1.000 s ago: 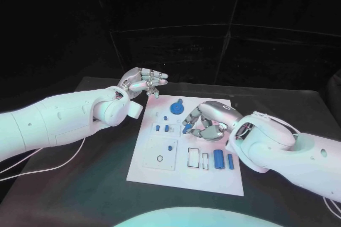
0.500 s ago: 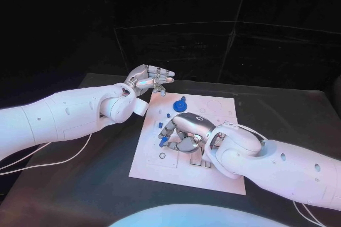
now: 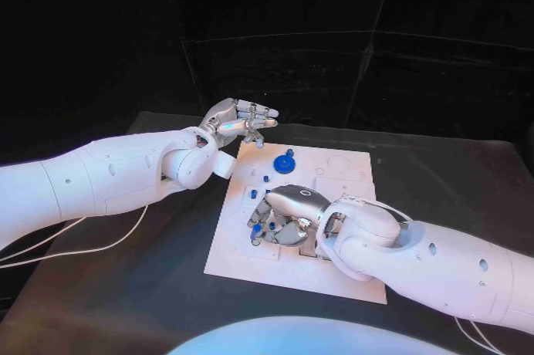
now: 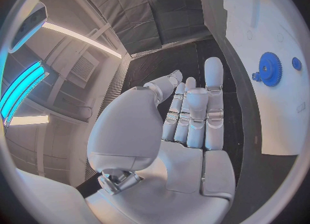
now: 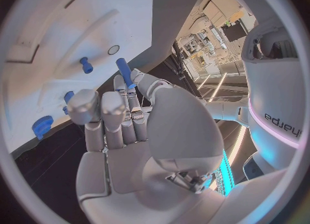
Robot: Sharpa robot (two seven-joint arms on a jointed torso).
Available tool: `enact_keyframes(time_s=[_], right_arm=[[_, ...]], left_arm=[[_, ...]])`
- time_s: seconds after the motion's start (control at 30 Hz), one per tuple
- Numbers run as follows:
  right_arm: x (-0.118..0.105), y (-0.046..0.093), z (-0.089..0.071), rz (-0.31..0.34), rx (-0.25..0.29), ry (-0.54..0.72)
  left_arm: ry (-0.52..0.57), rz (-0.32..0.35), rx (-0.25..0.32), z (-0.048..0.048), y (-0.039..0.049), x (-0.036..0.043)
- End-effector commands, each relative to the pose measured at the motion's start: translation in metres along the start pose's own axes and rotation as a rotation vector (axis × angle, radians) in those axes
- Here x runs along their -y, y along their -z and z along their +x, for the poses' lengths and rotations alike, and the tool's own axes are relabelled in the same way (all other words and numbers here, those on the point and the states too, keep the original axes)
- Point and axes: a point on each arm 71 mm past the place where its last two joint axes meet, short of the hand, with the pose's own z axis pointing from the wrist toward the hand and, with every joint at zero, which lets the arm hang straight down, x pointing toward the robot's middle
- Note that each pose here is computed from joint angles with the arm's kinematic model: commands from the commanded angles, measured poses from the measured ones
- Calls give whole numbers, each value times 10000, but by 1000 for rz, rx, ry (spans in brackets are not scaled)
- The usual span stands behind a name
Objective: Assemble the parts on the task board
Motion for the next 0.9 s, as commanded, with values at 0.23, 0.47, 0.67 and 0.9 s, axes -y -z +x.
enact_keyframes(time_s=[0.23, 0.47, 0.67, 0.9], right_arm=[[14, -26, 54, 13, -48, 66], [25, -46, 74, 23, -55, 89], [26, -71, 92, 22, -57, 115], [6, -74, 186, 15, -89, 123]], left_arm=[[9, 7, -14, 19, -10, 15], [9, 7, -14, 22, -10, 15], [9, 7, -14, 18, -8, 15], [9, 7, -14, 18, -9, 15]])
